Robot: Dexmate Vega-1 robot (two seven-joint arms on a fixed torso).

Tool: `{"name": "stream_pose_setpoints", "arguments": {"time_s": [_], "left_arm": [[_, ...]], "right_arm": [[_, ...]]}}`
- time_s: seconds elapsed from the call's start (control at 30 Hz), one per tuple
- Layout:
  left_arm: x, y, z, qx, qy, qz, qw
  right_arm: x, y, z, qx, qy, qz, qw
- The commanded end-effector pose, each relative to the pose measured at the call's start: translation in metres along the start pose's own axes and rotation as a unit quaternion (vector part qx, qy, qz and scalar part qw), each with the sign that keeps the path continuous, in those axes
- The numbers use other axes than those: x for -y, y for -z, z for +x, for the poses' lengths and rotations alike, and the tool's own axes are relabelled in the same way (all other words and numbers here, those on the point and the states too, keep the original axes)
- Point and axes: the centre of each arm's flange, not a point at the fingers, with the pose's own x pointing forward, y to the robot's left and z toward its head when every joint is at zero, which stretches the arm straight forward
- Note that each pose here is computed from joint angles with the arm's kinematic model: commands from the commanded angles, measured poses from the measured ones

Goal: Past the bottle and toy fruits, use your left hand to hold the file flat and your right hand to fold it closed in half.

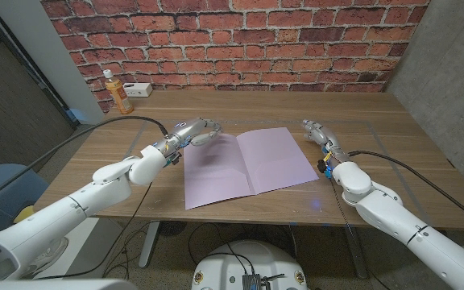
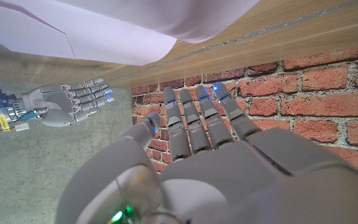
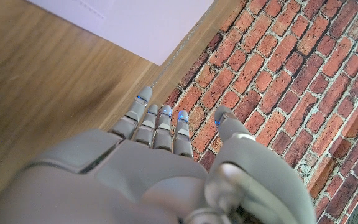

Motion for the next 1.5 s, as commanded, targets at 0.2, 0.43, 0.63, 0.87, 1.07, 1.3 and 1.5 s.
{"name": "stream_pose_setpoints", "arguments": {"time_s": [0.2, 0.43, 0.63, 0.87, 1.07, 1.3, 1.5], "left_arm": [[0.011, -0.007, -0.010, 0.001, 0.054, 0.056, 0.997], [0.018, -0.011, -0.006, -0.007, 0.079, 0.073, 0.994], [0.027, -0.011, 0.001, -0.018, 0.111, 0.079, 0.991], [0.040, -0.011, 0.011, -0.043, 0.162, 0.096, 0.981], [0.050, -0.009, 0.017, -0.070, 0.202, 0.108, 0.971], [0.061, -0.007, 0.022, -0.085, 0.230, 0.114, 0.963], [0.067, -0.007, 0.026, -0.088, 0.244, 0.112, 0.959]], "right_arm": [[-0.011, -0.008, -0.018, -0.028, -0.017, -0.061, 0.9976], [-0.014, -0.013, -0.019, -0.041, -0.041, -0.083, 0.9949], [-0.016, -0.014, -0.018, -0.050, -0.059, -0.094, 0.9925], [-0.014, -0.012, -0.015, -0.056, -0.065, -0.097, 0.9916], [-0.012, -0.011, -0.013, -0.057, -0.066, -0.101, 0.9910], [-0.010, -0.012, -0.012, -0.057, -0.068, -0.106, 0.9904], [-0.008, -0.013, -0.011, -0.061, -0.067, -0.116, 0.9891]]}}
